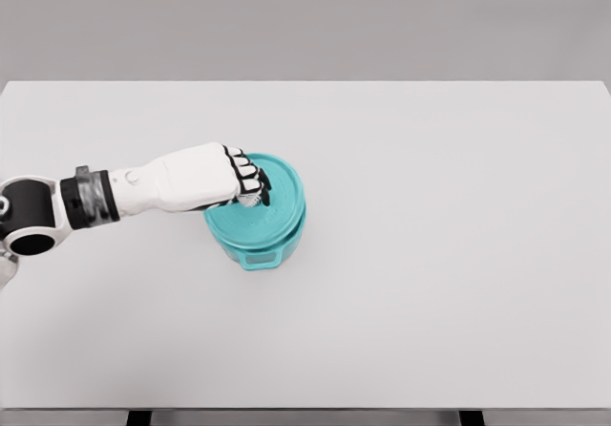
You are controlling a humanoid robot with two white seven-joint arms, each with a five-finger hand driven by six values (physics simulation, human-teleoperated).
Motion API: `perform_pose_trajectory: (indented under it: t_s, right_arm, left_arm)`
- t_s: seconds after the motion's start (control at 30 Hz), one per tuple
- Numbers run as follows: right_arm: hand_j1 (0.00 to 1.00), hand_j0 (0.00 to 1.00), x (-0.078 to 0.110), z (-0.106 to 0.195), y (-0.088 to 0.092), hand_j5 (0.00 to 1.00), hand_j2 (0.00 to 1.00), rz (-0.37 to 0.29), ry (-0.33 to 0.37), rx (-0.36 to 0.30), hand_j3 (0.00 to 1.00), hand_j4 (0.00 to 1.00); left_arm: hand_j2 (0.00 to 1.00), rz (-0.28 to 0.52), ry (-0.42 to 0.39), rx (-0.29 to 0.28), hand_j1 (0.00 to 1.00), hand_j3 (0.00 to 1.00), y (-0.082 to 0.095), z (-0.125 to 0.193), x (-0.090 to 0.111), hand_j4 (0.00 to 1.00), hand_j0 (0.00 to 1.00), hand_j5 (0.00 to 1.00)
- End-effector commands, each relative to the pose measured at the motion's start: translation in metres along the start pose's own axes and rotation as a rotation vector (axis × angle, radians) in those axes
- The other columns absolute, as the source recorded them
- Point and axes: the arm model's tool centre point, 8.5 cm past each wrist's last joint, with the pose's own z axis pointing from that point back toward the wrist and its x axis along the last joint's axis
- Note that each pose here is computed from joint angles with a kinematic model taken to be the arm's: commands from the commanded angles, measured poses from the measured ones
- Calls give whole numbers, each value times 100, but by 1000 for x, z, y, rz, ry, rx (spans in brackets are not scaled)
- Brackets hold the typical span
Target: Cover the pot with left arm
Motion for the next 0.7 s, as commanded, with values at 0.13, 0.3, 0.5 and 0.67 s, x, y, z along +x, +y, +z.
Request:
perform_pose_trajectory:
  t_s: [0.13,0.3,0.5,0.67]
  right_arm:
    - [100,100,0,0,0,100,100,0,0,0,100,100]
    - [100,100,0,0,0,100,100,0,0,0,100,100]
    - [100,100,0,0,0,100,100,0,0,0,100,100]
    - [100,100,0,0,0,100,100,0,0,0,100,100]
  left_arm:
    - [47,16,11,-1,47,47,-6,-4,-3,47,47,47]
    - [48,22,9,-7,48,48,-9,-4,-3,48,48,48]
    - [50,22,8,-7,50,50,-9,-5,-2,50,50,50]
    - [52,23,5,-12,52,52,-10,-5,-2,52,52,52]
